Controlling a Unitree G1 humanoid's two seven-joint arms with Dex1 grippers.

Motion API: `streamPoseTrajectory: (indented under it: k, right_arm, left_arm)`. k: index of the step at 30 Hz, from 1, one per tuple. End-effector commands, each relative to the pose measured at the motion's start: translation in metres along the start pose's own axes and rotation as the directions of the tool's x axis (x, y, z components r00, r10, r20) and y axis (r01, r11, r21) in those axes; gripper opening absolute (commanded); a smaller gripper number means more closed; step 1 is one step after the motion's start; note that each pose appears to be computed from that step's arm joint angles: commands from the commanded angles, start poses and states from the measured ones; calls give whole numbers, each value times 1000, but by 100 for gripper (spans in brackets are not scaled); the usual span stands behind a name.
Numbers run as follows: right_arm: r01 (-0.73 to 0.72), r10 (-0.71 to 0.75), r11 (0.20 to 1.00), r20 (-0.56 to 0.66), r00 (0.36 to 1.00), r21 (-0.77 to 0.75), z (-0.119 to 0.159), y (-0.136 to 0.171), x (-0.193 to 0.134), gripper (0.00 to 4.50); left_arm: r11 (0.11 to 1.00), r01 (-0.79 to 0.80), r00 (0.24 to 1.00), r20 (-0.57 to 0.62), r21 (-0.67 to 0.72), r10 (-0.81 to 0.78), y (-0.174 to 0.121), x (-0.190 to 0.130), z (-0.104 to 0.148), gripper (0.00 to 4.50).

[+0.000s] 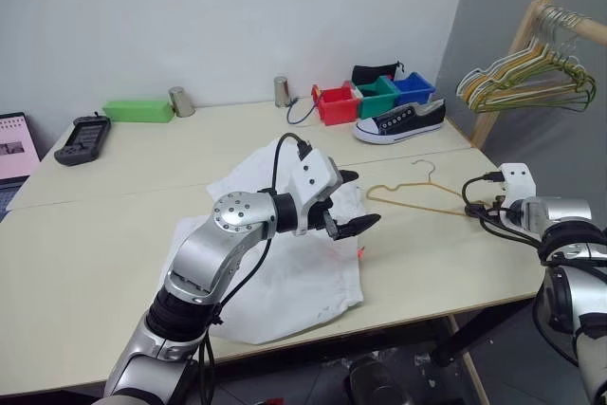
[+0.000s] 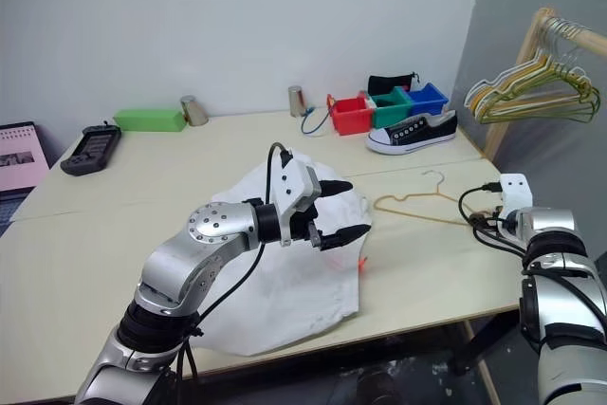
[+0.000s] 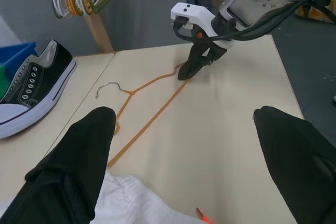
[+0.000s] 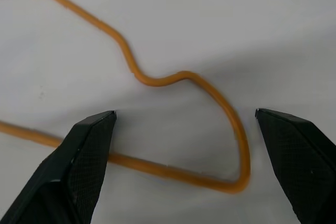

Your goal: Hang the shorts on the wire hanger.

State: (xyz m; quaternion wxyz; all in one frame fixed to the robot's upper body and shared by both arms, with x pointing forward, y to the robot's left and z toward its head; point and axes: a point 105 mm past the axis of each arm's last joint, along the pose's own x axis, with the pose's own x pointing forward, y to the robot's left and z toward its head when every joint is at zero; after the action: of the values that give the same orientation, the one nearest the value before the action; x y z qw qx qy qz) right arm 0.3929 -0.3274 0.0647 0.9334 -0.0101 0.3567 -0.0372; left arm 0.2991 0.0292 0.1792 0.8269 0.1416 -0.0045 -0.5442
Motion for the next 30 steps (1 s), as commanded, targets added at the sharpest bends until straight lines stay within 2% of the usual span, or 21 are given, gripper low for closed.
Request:
streamPoseTrajectory:
  k: [1,3,4,5,10,15,19,22,23,30]
  right_arm:
    - [63,-61,997,-27,998,46,-11,-7,3,450]
    - [75,-73,996,-37,997,47,-17,-9,4,450]
    - [77,-76,996,-41,996,46,-19,-10,4,411]
    - [66,-64,997,-46,997,42,-20,-8,5,402]
    - [20,-19,1000,-70,997,8,-26,-1,6,266]
    - [14,-14,1000,-88,996,10,-33,-2,7,157]
    - [9,-8,1000,-89,996,12,-33,0,7,88]
    - [11,-9,1000,-86,996,21,-32,0,7,15]
    - [12,-10,999,-85,996,32,-32,0,7,1]
    - [-9,11,999,-48,999,50,-22,5,6,1]
  left_arm:
    - [999,-13,999,42,35,11,0,-3,15,445]
    - [999,-11,999,42,36,9,-1,-2,15,445]
    - [999,-10,999,42,37,8,-1,-2,15,450]
    - [999,-12,999,42,36,10,-1,-2,15,450]
    - [999,-29,999,40,35,28,5,-4,15,450]
    - [999,-42,998,37,35,40,7,-5,13,450]
    - [998,-53,998,38,35,52,9,-6,13,450]
    - [998,-56,998,37,35,55,9,-6,12,450]
    - [998,-58,998,37,35,56,9,-6,12,450]
    - [997,-72,997,37,35,71,11,-7,13,450]
